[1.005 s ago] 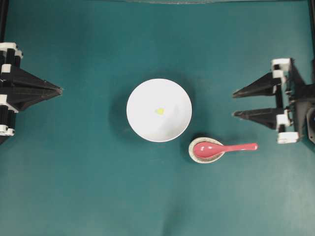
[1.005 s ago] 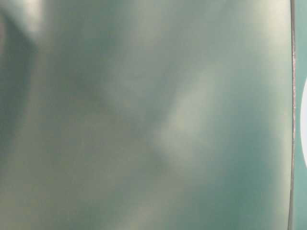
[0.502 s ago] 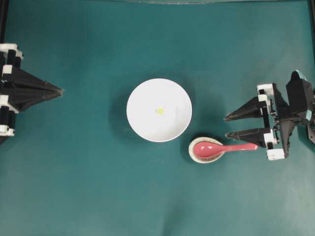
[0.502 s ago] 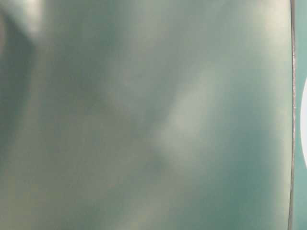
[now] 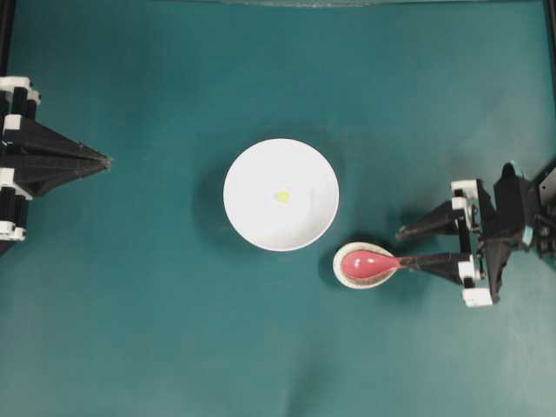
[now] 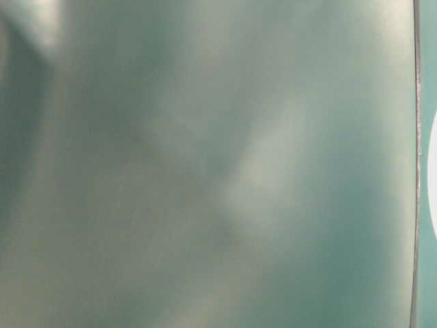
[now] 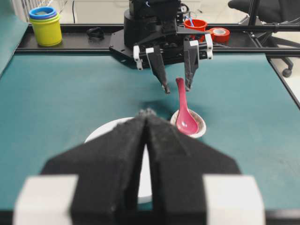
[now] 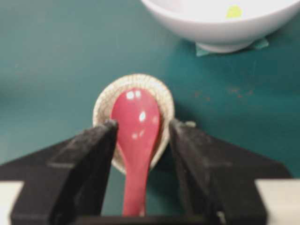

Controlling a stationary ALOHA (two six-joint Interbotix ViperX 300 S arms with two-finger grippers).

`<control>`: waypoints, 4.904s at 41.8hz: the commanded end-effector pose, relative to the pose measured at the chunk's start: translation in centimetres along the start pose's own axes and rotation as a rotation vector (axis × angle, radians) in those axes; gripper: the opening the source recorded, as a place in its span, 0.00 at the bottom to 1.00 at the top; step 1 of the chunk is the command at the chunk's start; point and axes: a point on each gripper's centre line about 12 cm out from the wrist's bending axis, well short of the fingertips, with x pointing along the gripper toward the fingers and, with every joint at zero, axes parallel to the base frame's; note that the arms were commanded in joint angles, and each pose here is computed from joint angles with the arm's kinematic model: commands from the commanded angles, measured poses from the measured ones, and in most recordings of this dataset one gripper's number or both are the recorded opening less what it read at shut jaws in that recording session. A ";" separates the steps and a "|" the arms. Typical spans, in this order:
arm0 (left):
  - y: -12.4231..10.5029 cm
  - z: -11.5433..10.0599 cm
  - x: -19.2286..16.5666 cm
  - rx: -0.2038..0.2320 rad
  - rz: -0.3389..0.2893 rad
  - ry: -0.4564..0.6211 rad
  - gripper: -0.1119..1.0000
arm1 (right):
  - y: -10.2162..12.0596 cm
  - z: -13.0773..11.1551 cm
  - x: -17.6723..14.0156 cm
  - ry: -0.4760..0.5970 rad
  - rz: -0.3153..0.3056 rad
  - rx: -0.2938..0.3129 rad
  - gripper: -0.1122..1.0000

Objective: Scoop the yellow hexagonal prism block from the bowl with a spoon using the right arm.

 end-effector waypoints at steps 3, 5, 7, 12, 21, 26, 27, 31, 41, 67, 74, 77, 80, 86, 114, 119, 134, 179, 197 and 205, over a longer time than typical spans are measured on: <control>0.0 0.8 0.2 0.005 0.000 -0.009 0.11 | 0.4 -0.7 0.1 0.000 -0.006 -0.005 0.59; 0.0 0.7 0.2 0.005 0.000 -0.003 0.11 | 0.5 -1.0 0.2 0.011 -0.008 -0.003 0.59; 0.0 0.7 0.1 0.005 0.000 0.000 0.11 | 0.6 -1.4 0.2 0.024 -0.006 -0.002 0.58; 0.0 0.7 0.1 0.005 0.000 0.003 0.11 | 0.8 -2.0 0.3 0.046 -0.002 -0.008 0.56; 0.0 0.7 0.1 0.005 0.000 0.003 0.11 | 0.7 -2.4 0.3 0.060 -0.005 -0.013 0.54; 0.0 0.7 0.1 0.005 0.000 0.003 0.11 | 0.7 -2.4 0.3 0.061 -0.004 -0.014 0.54; 0.0 0.7 0.1 0.005 0.000 0.003 0.11 | 0.7 -2.5 0.3 0.063 -0.005 -0.014 0.54; 0.0 0.7 0.1 0.005 0.001 0.003 0.11 | 0.7 -2.5 0.3 0.066 -0.005 -0.014 0.54; 0.0 0.7 0.1 0.006 0.000 0.003 0.11 | 0.7 -2.5 0.3 0.065 -0.005 -0.015 0.53; 0.0 0.5 0.1 0.011 -0.001 0.021 0.11 | 0.8 -1.8 0.1 0.042 0.003 -0.023 0.32; 0.0 0.6 0.1 0.011 -0.001 0.018 0.11 | 1.2 -0.3 -0.4 -0.003 0.026 -0.020 0.32; 0.0 0.6 0.1 0.011 -0.001 0.017 0.11 | 1.3 0.6 -0.6 -0.018 0.033 -0.018 0.32; 0.0 0.7 0.0 0.011 -0.001 0.011 0.11 | 1.5 1.6 -0.8 -0.027 0.040 -0.020 0.32; 0.0 0.8 -0.1 0.011 -0.001 0.008 0.11 | 1.7 3.9 -1.2 -0.031 0.049 -0.013 0.32; 0.0 0.9 -0.1 0.011 -0.001 0.005 0.11 | -2.6 14.8 -1.1 0.222 -0.070 0.159 0.32; 0.0 0.9 -0.1 0.011 -0.001 0.003 0.11 | -3.7 16.0 0.1 0.269 -0.102 0.186 0.32; 0.0 0.9 -0.1 0.011 0.001 0.003 0.11 | -5.5 17.2 5.3 0.515 -0.123 0.186 0.32; 0.0 1.0 -0.2 0.011 0.000 -0.005 0.11 | -5.9 16.4 10.3 0.824 -0.184 0.153 0.31; 0.0 1.0 -0.2 0.011 0.000 -0.003 0.11 | -6.0 15.7 11.6 0.794 -0.183 0.145 0.31; 0.0 1.1 -0.2 0.011 0.000 -0.005 0.11 | -6.0 15.4 12.1 0.779 -0.182 0.141 0.31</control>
